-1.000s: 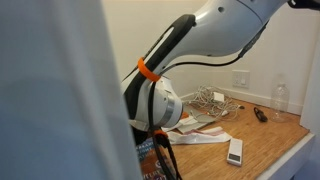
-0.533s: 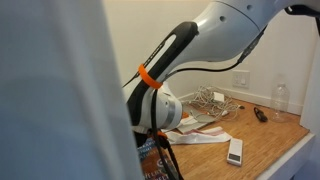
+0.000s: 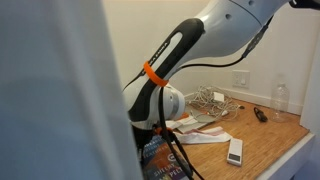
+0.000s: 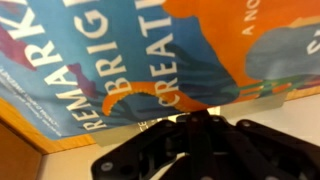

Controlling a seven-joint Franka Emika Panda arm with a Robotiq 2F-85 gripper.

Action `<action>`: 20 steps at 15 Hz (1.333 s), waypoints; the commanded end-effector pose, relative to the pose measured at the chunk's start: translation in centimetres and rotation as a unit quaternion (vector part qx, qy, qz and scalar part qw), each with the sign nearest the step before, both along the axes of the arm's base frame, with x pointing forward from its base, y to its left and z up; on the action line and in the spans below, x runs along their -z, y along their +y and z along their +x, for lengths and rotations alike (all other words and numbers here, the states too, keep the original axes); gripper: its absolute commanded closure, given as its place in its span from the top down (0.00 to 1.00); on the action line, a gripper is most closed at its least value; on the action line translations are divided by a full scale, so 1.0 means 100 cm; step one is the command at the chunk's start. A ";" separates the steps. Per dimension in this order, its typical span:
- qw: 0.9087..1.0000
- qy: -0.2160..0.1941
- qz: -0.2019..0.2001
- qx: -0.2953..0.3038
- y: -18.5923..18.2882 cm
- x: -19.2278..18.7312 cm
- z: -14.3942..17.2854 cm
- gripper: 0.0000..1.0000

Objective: Move the book to the right

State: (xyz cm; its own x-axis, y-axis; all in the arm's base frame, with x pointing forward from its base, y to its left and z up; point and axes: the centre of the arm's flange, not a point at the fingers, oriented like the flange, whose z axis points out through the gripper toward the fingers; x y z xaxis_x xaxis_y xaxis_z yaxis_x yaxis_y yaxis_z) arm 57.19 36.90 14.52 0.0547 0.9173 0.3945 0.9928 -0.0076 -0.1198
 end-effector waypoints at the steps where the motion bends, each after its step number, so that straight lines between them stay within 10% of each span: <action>1: 0.999 0.010 -0.042 -0.001 -0.018 -0.011 0.006 0.00; 20: 0.993 0.012 -0.116 0.009 -0.084 -0.028 0.022 0.00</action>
